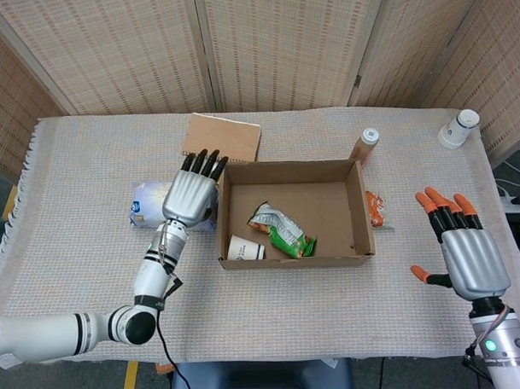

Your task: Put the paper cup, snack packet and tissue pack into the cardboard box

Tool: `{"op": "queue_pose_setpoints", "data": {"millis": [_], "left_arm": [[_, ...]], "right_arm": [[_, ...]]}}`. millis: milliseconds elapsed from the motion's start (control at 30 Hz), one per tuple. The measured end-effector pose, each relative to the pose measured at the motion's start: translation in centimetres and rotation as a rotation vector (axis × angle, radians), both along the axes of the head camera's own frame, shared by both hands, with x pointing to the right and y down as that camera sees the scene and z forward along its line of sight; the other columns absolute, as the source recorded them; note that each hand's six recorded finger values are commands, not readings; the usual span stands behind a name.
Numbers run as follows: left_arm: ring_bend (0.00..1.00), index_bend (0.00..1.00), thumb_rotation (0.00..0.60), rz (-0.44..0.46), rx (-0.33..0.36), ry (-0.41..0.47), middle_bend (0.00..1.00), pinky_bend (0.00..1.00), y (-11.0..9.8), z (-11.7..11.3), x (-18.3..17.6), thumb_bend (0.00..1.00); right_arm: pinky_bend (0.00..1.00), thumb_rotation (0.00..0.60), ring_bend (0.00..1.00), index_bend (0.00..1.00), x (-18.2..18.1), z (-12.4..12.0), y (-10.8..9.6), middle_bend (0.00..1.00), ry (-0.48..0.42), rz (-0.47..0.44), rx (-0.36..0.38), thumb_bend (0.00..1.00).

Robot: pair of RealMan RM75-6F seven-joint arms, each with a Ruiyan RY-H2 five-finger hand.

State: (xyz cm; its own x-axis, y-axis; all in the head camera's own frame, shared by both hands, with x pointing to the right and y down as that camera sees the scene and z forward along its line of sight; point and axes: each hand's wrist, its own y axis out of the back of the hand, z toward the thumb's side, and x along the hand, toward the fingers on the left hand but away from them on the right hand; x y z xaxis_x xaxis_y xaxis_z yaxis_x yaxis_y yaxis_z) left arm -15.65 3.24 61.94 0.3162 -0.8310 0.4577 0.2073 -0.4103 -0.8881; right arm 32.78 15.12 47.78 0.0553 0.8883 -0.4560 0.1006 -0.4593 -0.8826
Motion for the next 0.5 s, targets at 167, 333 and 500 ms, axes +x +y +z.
{"op": "queue_pose_setpoints", "data": {"millis": [167, 333, 500], "left_arm": [[0.00, 0.00, 0.600, 0.054, -0.095, -0.122, 0.00, 0.09, 0.1, 1.9, -3.1, 0.19], [0.00, 0.00, 0.600, 0.040, -0.175, -0.185, 0.00, 0.09, 0.1, 4.1, -5.3, 0.19], [0.00, 0.00, 0.600, 0.014, -0.202, -0.204, 0.00, 0.09, -0.4, 5.4, -5.9, 0.19]], "right_arm": [[0.00, 0.600, 0.00, 0.04, -0.1, 0.2, 0.0, 0.00, 0.004, -0.003, -0.008, 0.07], [0.00, 0.600, 0.00, 0.04, 0.1, 0.3, -0.1, 0.00, 0.007, 0.003, -0.005, 0.07], [0.00, 0.600, 0.00, 0.04, 0.3, 0.2, -0.2, 0.00, 0.010, 0.007, -0.003, 0.07]]}}
